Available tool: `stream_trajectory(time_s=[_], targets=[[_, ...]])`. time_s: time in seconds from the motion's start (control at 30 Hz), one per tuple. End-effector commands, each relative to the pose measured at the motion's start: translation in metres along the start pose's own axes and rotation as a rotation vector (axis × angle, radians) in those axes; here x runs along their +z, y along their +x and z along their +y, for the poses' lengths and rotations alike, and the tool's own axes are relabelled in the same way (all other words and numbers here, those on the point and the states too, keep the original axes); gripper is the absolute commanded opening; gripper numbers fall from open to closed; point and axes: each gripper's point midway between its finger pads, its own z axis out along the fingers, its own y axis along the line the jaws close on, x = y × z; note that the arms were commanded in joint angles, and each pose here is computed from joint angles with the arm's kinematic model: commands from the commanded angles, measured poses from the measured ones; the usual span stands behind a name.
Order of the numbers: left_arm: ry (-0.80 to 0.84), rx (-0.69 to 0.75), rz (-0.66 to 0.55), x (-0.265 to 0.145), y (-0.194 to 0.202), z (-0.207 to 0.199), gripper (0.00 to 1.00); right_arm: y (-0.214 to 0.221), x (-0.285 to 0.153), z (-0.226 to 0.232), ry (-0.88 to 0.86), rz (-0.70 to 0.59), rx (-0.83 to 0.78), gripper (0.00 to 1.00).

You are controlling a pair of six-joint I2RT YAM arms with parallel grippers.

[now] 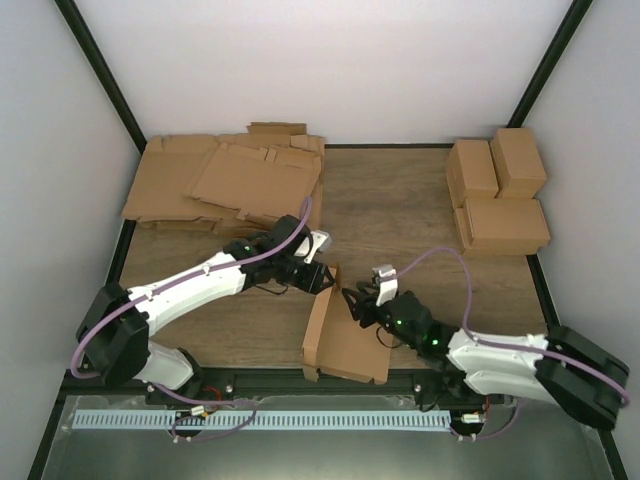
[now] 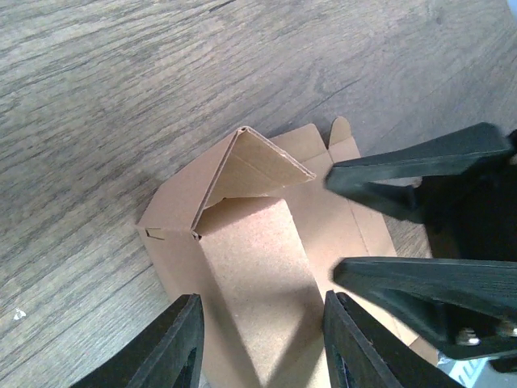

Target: Fold the paper box

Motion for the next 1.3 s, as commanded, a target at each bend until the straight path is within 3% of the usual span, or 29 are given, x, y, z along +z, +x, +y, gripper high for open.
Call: stream_trajectory(time_s=[0.0,0.3,0.5,0.63,0.77,0.93,1.27], targets=[[-0.038,0.012,0.044,0.006,0.009,0.007,0.43,-0.006,-0.016,-0.009,-0.039,-0.018,0.015,0.5],[-0.052,-0.001,0.048,0.004,0.011,0.01,0.43,-0.042,-0.004,-0.044,-0.115,0.136,0.203,0.51],[-0.05,-0.016,0.038,0.003,0.011,0.01,0.43,-0.046,0.046,-0.047,-0.179,0.311,0.305,0.51],[-0.045,-0.021,0.032,0.004,0.012,0.01,0.43,-0.053,0.069,-0.046,-0.217,0.317,0.344,0.51],[-0.047,-0.025,0.041,0.008,0.014,0.012,0.43,-0.052,0.083,-0.045,-0.257,0.314,0.339,0.5],[-0.056,-0.019,0.053,0.012,0.016,0.014,0.44,-0.028,0.095,-0.026,-0.323,0.422,0.267,0.47],[-0.054,0.002,0.06,0.01,0.016,0.014,0.44,-0.005,0.069,-0.007,-0.445,0.41,0.151,0.44]])
